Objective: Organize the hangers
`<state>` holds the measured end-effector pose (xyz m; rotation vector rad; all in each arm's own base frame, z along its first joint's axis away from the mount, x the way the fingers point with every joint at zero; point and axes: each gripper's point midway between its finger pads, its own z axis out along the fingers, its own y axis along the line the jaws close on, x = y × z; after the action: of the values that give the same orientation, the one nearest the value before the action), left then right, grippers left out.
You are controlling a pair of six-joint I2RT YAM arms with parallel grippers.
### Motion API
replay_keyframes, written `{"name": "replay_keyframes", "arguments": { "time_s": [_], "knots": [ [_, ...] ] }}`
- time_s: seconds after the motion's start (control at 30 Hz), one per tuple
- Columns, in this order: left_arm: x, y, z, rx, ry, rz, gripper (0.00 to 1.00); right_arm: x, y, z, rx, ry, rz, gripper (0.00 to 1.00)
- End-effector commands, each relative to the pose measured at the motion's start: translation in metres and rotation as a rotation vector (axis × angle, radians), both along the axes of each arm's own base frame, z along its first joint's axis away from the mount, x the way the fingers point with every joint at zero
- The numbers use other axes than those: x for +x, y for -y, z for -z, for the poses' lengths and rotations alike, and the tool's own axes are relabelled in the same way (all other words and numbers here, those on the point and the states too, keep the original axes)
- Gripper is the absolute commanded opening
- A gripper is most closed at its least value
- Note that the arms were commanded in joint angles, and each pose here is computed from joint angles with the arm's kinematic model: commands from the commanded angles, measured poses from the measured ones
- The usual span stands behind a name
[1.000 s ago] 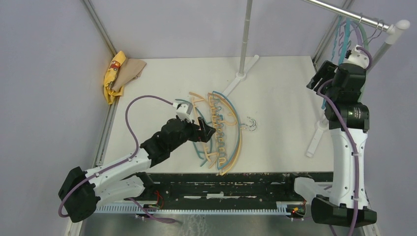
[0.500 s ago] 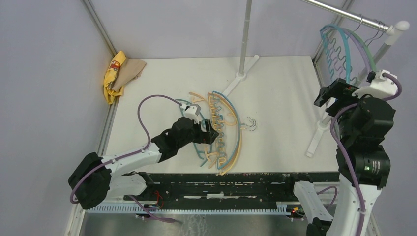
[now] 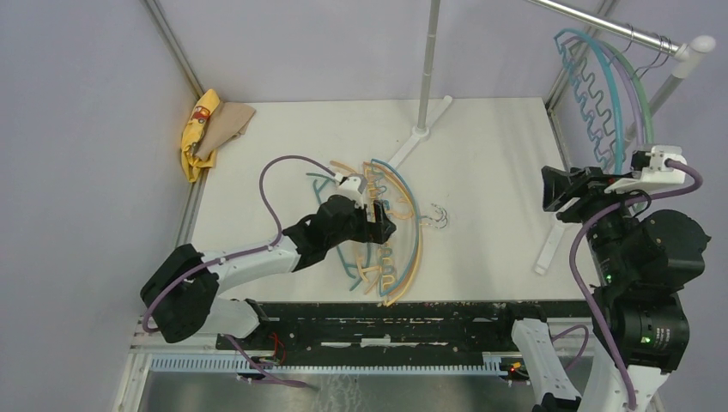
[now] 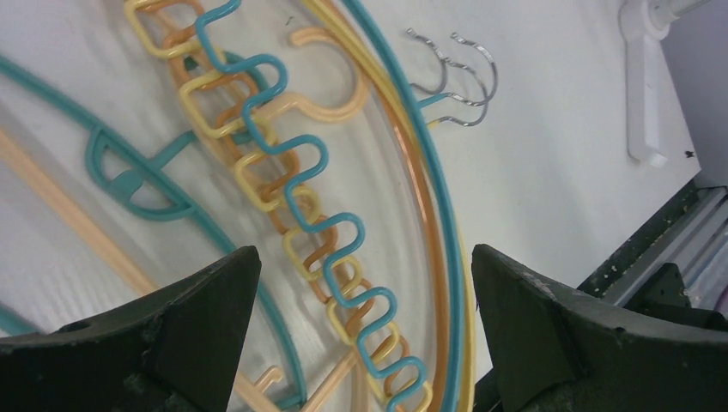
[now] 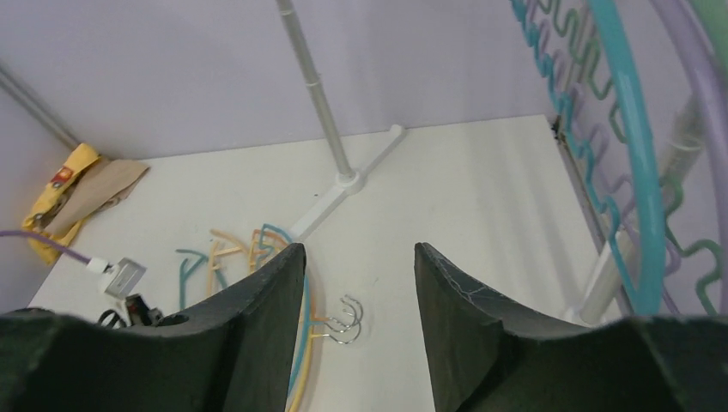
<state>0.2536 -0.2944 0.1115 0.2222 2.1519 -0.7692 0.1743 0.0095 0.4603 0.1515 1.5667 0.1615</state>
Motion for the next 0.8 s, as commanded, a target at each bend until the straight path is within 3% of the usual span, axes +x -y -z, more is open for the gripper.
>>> {"name": "replay_keyframes", "arguments": {
  "time_s": [0.0,0.23,0.47,0.77],
  "knots": [
    [0.012,0.035,-0.04,-0.047,0.115,0.06,0.99,0.003,-0.034,-0.021,-0.007,0.057,-0.199,0.59],
    [-0.003,0.08,-0.023,-0.005,0.086,0.125,0.99,0.012,-0.051,-0.004,0.001,-0.004,-0.317,0.6],
    [0.007,0.106,-0.006,0.039,0.066,0.141,0.99,0.023,-0.061,0.023,0.045,-0.075,-0.384,0.6],
    [0.02,0.115,0.032,0.151,0.029,0.13,0.83,0.026,-0.066,0.039,0.064,-0.104,-0.411,0.6]
  ]
}}
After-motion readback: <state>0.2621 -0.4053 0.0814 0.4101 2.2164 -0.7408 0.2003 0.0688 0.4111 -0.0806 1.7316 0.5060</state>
